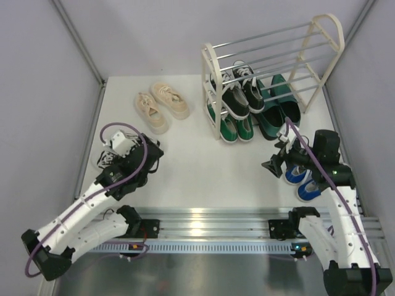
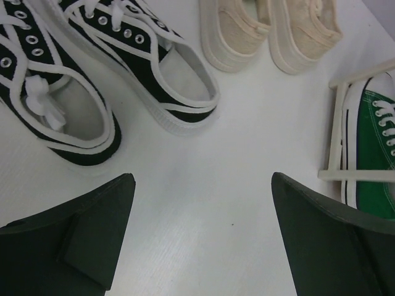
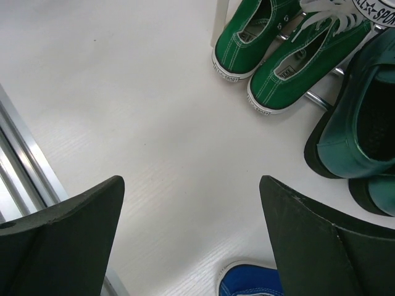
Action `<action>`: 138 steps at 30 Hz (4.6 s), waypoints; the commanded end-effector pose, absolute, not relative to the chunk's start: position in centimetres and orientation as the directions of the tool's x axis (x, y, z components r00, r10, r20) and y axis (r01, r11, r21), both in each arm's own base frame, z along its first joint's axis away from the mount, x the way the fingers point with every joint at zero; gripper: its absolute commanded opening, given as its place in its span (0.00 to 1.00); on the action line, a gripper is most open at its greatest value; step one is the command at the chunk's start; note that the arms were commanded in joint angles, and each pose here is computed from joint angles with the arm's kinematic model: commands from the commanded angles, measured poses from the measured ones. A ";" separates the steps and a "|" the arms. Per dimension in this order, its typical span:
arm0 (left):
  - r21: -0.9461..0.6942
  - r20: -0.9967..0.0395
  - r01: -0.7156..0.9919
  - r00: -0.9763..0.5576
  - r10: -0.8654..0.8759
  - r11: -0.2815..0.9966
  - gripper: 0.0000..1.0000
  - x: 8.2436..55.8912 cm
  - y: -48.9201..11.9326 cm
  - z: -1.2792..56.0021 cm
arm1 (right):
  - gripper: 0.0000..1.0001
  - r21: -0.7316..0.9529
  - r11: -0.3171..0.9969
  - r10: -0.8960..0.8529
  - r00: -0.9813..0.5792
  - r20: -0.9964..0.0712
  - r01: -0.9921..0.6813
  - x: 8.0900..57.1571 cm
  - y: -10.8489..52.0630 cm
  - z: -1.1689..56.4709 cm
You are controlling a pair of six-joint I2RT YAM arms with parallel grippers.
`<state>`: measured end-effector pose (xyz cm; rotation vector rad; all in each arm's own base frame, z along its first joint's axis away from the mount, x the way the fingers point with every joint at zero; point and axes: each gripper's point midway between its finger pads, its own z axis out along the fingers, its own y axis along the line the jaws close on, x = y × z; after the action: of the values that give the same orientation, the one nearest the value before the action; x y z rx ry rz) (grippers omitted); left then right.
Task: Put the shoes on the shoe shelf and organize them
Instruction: Pick up the shoe at the center of the board.
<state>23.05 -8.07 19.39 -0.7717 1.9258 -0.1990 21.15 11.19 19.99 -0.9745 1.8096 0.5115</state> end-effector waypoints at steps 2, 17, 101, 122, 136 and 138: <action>-0.496 -0.688 -0.453 -0.315 -0.654 0.741 0.97 23.7 -6.9 18.4 | 0.90 -0.089 0.563 -0.369 -0.154 -0.916 -0.822 20.6 11.2 21.0; -0.340 -0.541 -0.748 -0.340 -0.770 0.569 0.82 27.9 -0.4 12.4 | 0.89 -0.111 0.600 -0.372 -0.154 -0.915 -0.792 20.9 10.2 21.1; -0.451 -0.862 0.778 -0.506 0.012 0.438 0.00 10.3 -37.8 31.2 | 0.99 0.630 0.658 0.205 -0.706 -0.678 -0.413 23.2 13.1 25.9; -0.455 -0.878 0.824 -0.477 -0.018 0.338 0.00 11.7 -48.5 32.6 | 0.87 0.758 0.544 0.231 -0.805 -0.547 -0.359 22.0 16.3 24.1; -0.599 -0.800 0.767 -0.576 -0.166 0.229 0.72 10.6 -45.4 32.0 | 0.00 0.433 0.376 -0.029 -0.477 -0.878 -0.819 18.2 16.3 27.8; -0.585 -0.811 0.776 -0.556 -0.180 0.235 0.81 10.4 -43.3 32.4 | 0.00 0.418 0.357 -0.056 -0.466 -0.883 -0.835 17.6 16.3 27.8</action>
<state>9.53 -45.83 25.16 0.6837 1.9049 -1.3318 20.34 15.28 24.70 -0.5117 1.9853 1.1350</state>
